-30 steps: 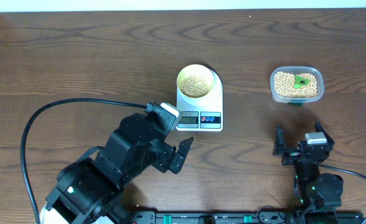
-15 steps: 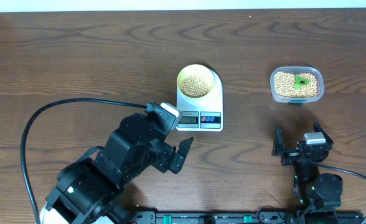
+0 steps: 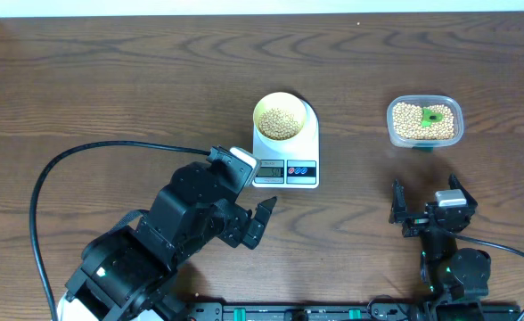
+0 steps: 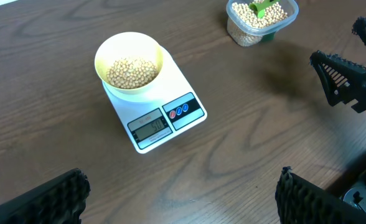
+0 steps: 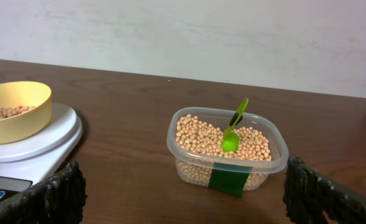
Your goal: Scoop item into bowl and weigh 50g on scale
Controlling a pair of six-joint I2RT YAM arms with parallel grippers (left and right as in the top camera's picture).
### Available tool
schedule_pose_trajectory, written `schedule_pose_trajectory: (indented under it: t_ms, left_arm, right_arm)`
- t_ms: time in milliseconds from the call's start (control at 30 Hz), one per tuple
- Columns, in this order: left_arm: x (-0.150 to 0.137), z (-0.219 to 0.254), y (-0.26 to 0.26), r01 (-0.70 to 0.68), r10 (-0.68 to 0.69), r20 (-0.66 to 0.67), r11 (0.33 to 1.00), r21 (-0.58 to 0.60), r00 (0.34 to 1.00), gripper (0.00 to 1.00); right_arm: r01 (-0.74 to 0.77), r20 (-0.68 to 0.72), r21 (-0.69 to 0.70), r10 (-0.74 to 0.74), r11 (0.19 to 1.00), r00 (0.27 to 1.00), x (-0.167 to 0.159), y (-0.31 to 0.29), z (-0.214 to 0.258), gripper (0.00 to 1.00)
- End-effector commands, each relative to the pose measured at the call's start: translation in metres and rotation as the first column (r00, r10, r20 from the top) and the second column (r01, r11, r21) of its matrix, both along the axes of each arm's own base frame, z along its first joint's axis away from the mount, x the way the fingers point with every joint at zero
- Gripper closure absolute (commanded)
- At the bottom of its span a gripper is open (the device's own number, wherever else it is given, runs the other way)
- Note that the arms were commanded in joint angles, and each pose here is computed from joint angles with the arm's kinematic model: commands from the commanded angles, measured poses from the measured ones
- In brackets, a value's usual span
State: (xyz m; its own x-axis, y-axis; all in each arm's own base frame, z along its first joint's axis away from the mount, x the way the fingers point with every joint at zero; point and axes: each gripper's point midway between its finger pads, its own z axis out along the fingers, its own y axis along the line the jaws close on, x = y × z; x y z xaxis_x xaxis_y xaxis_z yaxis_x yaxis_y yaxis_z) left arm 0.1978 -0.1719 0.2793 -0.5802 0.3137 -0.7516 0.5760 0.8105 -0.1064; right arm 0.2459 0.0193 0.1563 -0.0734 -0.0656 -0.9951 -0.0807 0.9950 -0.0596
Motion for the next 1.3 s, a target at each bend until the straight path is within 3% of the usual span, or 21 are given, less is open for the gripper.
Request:
schedule_pose_trajectory:
  t_ms: [0, 400, 600, 733, 933, 1100, 1267]
  left_arm:
    - [0.001, 0.003, 0.001, -0.006, 0.006, 0.007, 1.000, -0.006, 1.000, 0.02]
    - [0.000, 0.003, 0.003, -0.010, 0.010, 0.005, 1.000, -0.003, 1.000, 0.02]
    - [0.010, 0.027, 0.046, -0.166, 0.172, 0.083, 0.983, -0.072, 0.982, 0.02]
    - [0.010, 0.073, 0.091, -0.305, 0.351, 0.238, 0.929, -0.210, 0.906, 0.02]
    - [-0.027, 0.109, 0.142, -0.425, 0.536, 0.383, 0.839, -0.340, 0.752, 0.02]
    - [-0.041, 0.116, 0.153, -0.414, 0.586, 0.475, 0.807, -0.422, 0.657, 0.02]
    - [-0.032, 0.100, 0.150, -0.352, 0.577, 0.544, 0.812, -0.466, 0.610, 0.02]
  right_arm:
    - [-0.016, -0.003, -0.008, 0.016, 1.000, 1.000, 0.000, 0.003, -0.001, 0.01]
    - [-0.017, -0.003, -0.008, 0.017, 1.000, 1.000, 0.000, 0.003, -0.001, 0.01]
    - [-0.017, -0.003, -0.008, 0.017, 1.000, 1.000, 0.000, 0.003, -0.001, 0.01]
    - [-0.017, -0.003, -0.008, 0.017, 1.000, 1.000, 0.000, 0.003, -0.001, 0.01]
    - [-0.017, -0.003, -0.008, 0.017, 1.000, 1.000, 0.000, 0.003, -0.001, 0.01]
    - [-0.017, -0.003, -0.008, 0.017, 1.000, 1.000, 0.000, 0.003, -0.001, 0.01]
    - [-0.017, -0.003, -0.008, 0.017, 1.000, 1.000, 0.000, 0.003, -0.001, 0.01]
